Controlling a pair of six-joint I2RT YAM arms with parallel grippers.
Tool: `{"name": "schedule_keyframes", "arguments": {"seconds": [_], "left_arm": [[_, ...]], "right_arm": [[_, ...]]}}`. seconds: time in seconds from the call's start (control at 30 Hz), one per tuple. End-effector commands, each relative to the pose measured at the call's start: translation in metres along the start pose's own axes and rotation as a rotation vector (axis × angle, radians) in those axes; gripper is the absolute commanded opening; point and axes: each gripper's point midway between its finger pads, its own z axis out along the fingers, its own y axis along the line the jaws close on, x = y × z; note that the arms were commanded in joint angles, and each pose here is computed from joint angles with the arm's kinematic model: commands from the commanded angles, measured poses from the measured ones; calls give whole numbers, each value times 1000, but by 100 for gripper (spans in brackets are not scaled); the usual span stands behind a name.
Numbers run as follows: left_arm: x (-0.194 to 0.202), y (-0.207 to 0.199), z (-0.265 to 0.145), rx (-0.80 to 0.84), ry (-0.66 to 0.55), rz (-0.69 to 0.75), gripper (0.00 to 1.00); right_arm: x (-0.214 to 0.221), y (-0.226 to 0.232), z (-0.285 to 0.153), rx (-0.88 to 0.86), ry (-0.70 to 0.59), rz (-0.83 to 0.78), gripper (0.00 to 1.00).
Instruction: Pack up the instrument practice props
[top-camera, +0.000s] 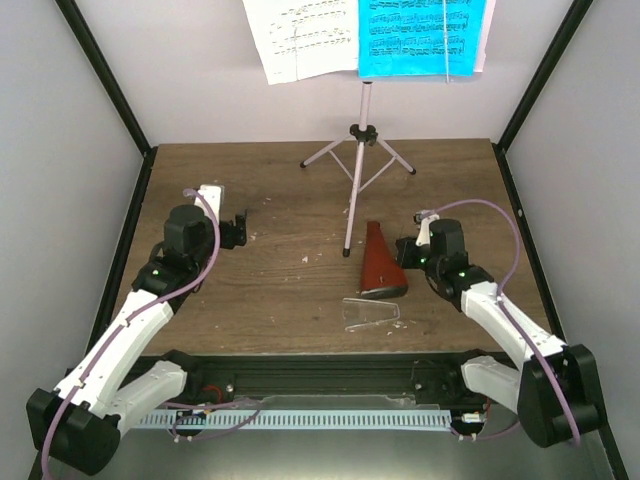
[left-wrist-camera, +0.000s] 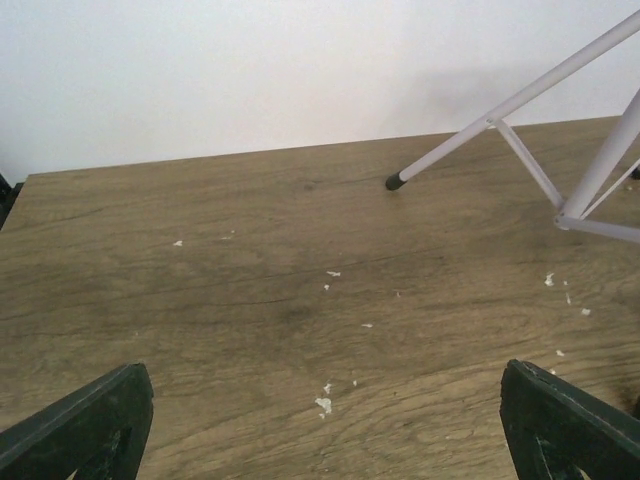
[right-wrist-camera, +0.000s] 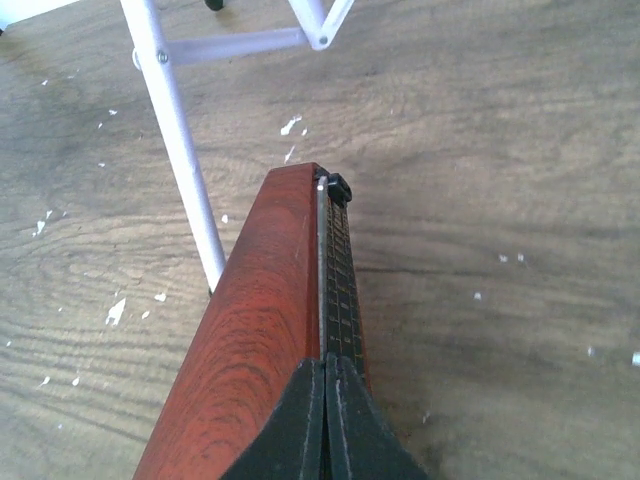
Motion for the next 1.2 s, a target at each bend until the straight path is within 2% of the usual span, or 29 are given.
{"name": "schedule_keyframes", "arguments": {"seconds": [0.0, 0.23, 0.33, 0.4, 0.53, 0.63, 0.73, 0.93, 1.1, 1.17], "left_arm": [[-4, 4, 4, -32, -30, 31, 96], [0, -3, 6, 2, -24, 46, 99], [-3, -5, 4, 15, -35, 36, 99], [-7, -8, 2, 33, -40, 27, 100], [-11, -18, -1, 85, -39, 17, 100], [-14, -21, -5, 108, -46, 10, 100], [-16, -22, -8, 114, -56, 7, 100], [-20, -28, -9, 145, -49, -11, 100], [-16, -42, -13, 230, -35, -1, 100], [-15, -46, -12, 251, -25, 4, 100]], "right_arm": [[-1, 17, -18, -63, -7, 60, 1], [18, 11, -30, -36, 37, 67, 1], [18, 14, -31, -60, 27, 81, 7], [18, 19, -33, -86, 19, 83, 21], [12, 23, -39, -100, -5, 74, 60], [0, 27, -46, -108, -32, 70, 78], [-10, 34, -52, -125, -47, 82, 89], [-12, 45, -59, -176, -34, 107, 100], [1, 65, -55, -311, 36, 130, 100], [2, 64, -50, -304, 56, 155, 100]]}}
